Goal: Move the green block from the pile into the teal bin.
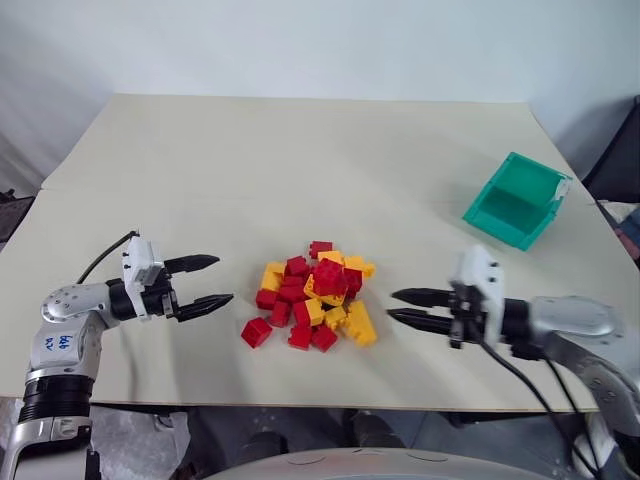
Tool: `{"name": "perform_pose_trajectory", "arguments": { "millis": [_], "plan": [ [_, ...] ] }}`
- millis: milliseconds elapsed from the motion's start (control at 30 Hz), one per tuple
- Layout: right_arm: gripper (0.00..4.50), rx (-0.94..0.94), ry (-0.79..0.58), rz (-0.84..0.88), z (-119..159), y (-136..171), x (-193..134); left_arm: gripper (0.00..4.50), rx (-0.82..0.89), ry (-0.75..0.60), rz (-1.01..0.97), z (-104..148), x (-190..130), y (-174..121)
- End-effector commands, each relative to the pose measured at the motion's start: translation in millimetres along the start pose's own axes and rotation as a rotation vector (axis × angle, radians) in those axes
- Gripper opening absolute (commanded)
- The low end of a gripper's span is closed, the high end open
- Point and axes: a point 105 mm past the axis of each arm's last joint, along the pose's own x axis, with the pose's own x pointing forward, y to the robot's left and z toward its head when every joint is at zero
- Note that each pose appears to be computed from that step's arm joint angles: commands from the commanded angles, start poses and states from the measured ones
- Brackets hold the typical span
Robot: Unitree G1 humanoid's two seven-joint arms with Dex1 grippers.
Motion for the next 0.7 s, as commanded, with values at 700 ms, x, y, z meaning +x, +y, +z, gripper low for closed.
{"name": "perform_pose_trajectory", "arguments": {
  "millis": [700],
  "plan": [
    [0.06,0.12,-0.068,-0.27,21,-67,71,4.5,0.091,-0.16,-0.067,17,8,-5]
  ]
}}
